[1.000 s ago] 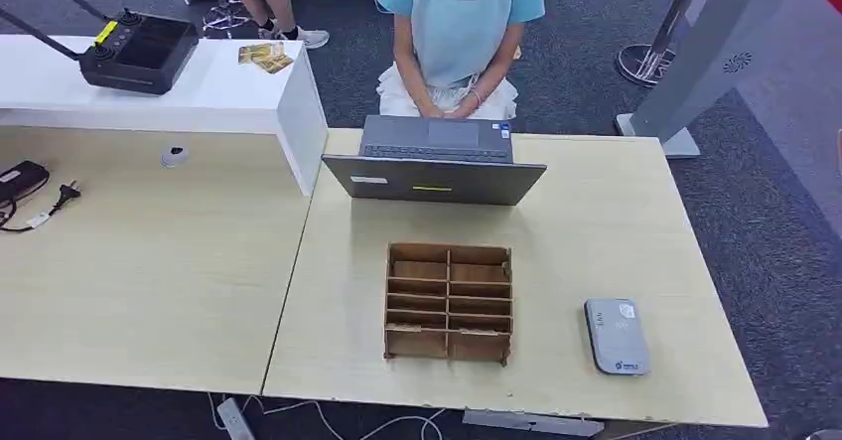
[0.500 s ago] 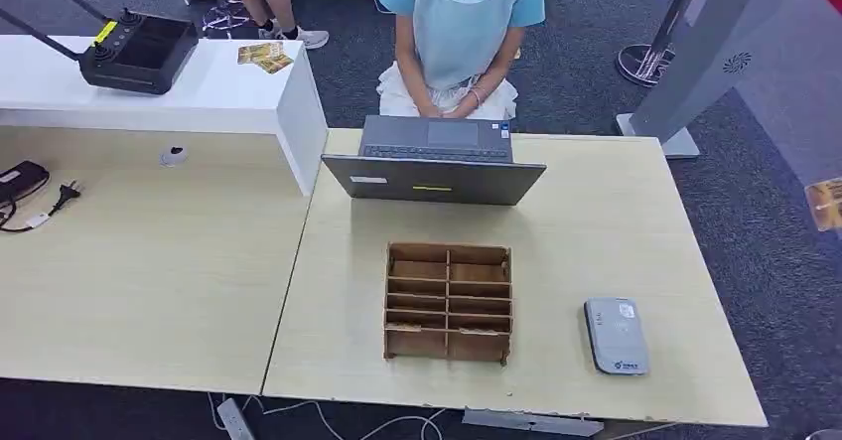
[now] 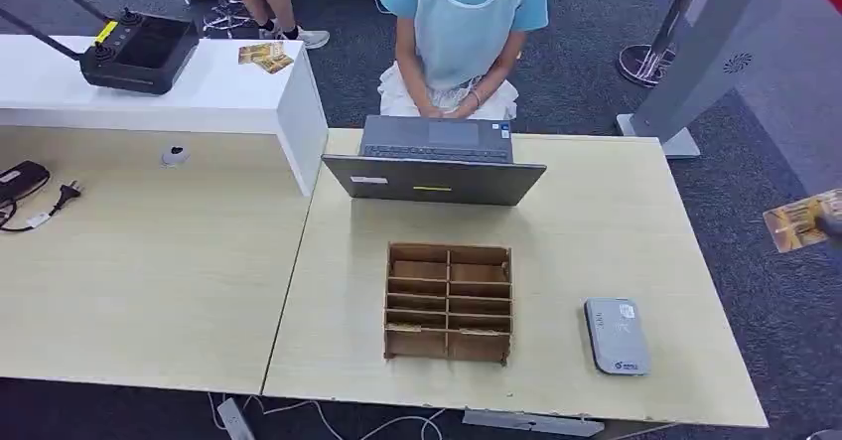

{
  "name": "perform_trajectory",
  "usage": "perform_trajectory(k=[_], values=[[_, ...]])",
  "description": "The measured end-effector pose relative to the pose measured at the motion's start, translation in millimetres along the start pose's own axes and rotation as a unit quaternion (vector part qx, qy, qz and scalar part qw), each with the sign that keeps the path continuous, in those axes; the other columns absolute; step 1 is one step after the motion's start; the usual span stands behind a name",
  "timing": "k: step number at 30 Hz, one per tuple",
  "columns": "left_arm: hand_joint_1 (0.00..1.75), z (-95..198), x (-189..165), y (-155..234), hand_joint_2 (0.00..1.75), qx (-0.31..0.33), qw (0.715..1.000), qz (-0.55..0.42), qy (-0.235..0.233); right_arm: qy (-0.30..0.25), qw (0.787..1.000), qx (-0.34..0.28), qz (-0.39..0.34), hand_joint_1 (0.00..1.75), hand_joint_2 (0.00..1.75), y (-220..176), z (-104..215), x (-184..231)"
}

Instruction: Pass the card to the sensor for recognition and then transmit it.

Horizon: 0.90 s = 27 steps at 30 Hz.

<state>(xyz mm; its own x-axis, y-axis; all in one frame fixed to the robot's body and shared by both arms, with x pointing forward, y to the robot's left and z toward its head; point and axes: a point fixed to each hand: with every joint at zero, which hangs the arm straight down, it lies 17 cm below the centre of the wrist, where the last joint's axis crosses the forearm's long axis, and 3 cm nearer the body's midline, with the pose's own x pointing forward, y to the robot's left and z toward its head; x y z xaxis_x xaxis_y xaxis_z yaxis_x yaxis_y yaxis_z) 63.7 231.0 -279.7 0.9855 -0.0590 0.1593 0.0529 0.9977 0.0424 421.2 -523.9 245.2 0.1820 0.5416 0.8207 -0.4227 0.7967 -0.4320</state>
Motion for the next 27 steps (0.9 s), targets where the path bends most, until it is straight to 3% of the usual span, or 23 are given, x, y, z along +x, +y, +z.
perform_trajectory(k=[13,27], values=[[0.00,0,1,0,0.00,0.000,1.000,-0.004,0.000,0.018,1.000,0.023,-0.011,1.75,1.75,37,-13,-38],[0.00,0,2,0,0.00,0.001,1.000,-0.007,0.000,0.025,0.999,0.043,0.005,1.75,1.75,63,-25,-47]])
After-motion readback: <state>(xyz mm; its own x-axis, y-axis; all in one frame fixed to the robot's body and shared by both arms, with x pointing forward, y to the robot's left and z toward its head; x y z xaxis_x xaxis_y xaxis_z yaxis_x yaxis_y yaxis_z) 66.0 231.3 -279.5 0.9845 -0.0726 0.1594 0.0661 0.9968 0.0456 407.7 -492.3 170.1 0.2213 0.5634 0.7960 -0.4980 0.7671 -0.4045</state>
